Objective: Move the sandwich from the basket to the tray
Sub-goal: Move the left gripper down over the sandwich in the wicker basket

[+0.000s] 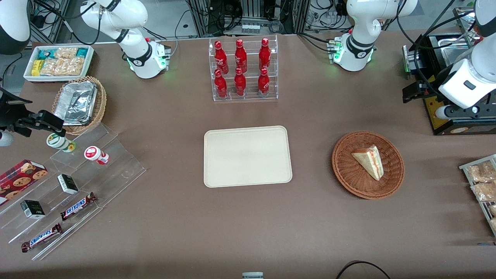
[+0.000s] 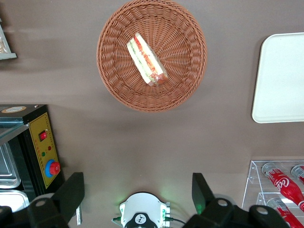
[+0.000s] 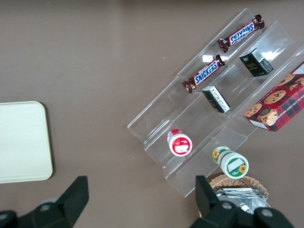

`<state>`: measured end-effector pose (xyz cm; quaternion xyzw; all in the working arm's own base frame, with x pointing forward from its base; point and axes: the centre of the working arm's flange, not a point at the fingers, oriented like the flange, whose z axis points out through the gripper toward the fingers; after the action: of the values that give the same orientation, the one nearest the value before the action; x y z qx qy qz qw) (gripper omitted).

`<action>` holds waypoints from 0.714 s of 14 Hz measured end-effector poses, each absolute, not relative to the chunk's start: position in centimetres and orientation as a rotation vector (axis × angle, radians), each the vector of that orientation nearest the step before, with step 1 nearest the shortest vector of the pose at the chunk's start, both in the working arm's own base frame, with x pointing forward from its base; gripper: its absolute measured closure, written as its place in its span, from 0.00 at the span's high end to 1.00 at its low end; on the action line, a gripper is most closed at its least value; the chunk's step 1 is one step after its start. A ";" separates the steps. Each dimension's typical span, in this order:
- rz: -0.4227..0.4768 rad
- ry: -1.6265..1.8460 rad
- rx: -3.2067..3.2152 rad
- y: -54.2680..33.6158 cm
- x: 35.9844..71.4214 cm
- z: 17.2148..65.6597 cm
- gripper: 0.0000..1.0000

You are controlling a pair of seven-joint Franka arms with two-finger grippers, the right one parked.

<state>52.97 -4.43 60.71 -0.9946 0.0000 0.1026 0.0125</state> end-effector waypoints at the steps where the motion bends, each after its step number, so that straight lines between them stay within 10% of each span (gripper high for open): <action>1: 0.320 0.000 -3.100 -4.4 53.0 60.7 1.00; 10: 0.339 0.014 -3.097 -4.7 53.6 57.0 1.00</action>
<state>53.65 -4.70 57.04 -0.9940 0.0044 0.1087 0.0129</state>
